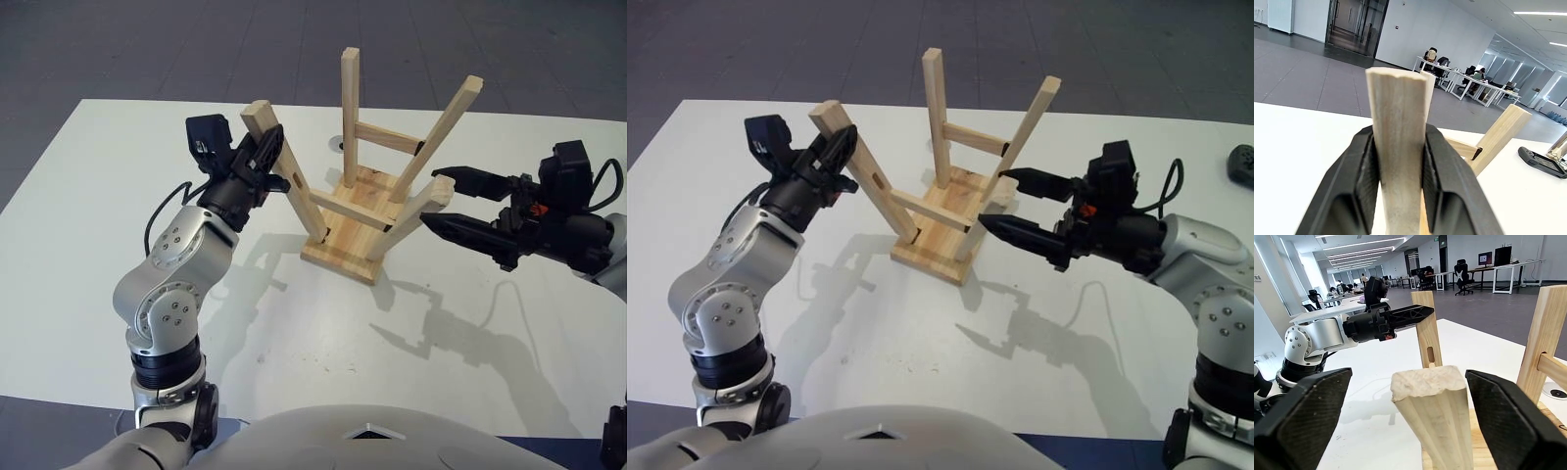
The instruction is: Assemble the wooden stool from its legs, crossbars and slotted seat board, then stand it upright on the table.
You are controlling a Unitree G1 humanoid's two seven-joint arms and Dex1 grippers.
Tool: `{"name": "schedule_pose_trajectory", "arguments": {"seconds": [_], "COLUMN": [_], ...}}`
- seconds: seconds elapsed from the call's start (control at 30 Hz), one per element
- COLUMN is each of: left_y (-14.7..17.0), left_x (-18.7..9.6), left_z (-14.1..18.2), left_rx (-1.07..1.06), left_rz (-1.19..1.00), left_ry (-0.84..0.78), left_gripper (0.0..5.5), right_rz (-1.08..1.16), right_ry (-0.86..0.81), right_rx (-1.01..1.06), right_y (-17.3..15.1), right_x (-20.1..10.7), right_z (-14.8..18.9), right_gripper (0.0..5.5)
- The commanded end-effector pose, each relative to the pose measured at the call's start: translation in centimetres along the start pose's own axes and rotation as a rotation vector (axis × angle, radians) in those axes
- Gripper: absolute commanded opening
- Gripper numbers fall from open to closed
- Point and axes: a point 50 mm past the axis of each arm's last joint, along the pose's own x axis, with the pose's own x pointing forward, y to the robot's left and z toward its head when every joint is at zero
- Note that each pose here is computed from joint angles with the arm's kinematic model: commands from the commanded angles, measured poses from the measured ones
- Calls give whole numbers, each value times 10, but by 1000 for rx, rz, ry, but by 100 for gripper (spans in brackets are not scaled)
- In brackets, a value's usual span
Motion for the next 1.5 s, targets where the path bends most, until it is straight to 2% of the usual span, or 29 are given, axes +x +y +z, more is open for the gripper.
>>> {"name": "schedule_pose_trajectory", "arguments": {"seconds": [0.03, 0.3, 0.57, 0.93, 1.5], "left_y": [3, -8, -8, -1, -7], "left_x": [0, 1, -1, -2, -5], "left_z": [-4, -5, -5, -19, -27], "left_rx": [-19, 10, 115, 76, 144], "left_rz": [13, -54, -115, -56, -129], "left_ry": [7, -9, -13, 3, 54], "left_gripper": [103, 103, 103, 103, 103], "right_rz": [-1, -9, -17, -11, -39], "right_ry": [29, 15, 1, 9, 28], "right_rx": [6, 4, 15, 21, 117], "right_y": [1, 2, 5, 4, 8], "right_x": [-2, 2, 5, 7, 0], "right_z": [-5, -7, -10, -11, -34], "right_gripper": [356, 237, 235, 232, 232]}}
